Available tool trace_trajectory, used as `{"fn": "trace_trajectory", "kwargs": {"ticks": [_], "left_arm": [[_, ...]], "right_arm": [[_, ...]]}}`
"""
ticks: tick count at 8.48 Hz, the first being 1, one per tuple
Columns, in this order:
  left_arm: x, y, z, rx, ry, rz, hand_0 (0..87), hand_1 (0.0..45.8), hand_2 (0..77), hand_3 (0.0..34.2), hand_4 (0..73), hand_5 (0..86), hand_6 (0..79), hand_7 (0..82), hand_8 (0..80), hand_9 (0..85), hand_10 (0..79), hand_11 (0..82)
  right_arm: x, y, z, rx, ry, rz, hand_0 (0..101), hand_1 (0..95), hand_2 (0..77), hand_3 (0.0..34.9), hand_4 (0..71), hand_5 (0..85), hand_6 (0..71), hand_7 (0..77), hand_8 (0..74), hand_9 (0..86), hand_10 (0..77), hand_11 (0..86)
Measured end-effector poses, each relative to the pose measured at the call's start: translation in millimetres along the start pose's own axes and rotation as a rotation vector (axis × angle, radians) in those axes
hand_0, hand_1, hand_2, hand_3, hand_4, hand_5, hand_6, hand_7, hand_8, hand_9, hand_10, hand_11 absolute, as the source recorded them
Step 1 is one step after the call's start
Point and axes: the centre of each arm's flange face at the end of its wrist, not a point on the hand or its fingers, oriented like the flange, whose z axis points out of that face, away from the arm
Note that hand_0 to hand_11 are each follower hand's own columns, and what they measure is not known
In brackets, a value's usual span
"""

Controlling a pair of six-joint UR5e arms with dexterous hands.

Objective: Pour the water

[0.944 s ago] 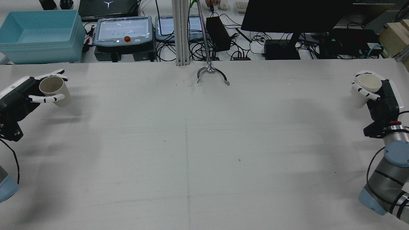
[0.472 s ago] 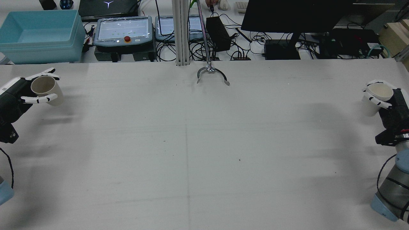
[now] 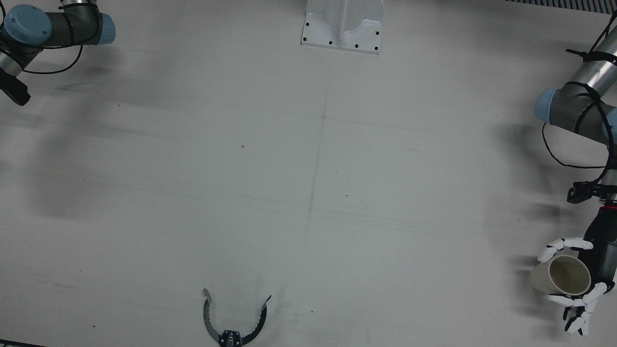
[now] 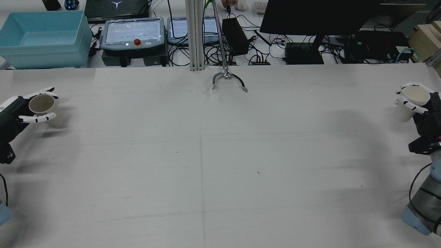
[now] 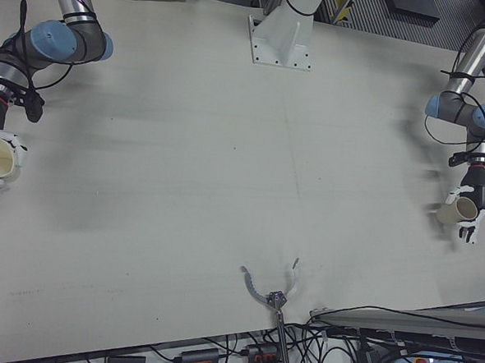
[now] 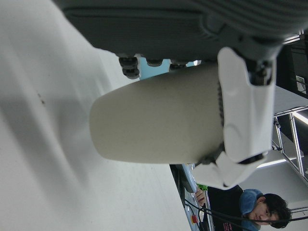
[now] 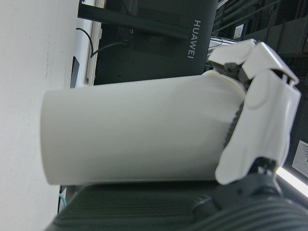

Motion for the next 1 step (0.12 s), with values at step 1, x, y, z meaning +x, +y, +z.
{"fn": "trace_trajectory", "kwargs": {"ticks": [1], "left_arm": [[-2.3,-4.8,-0.7,0.004,-0.004,0.003,51.4,30.0,34.9,0.1,21.3,21.3,5.5,13.6,0.0,1.1,3.8,8.2]], "right_arm": [[-2.2,1.2,1.7,-0.001,-0.005,0.003,49,16.9,43.6,0.0,28.4,38.2,48.5,54.5,31.6,44.2,36.0,52.9]]}}
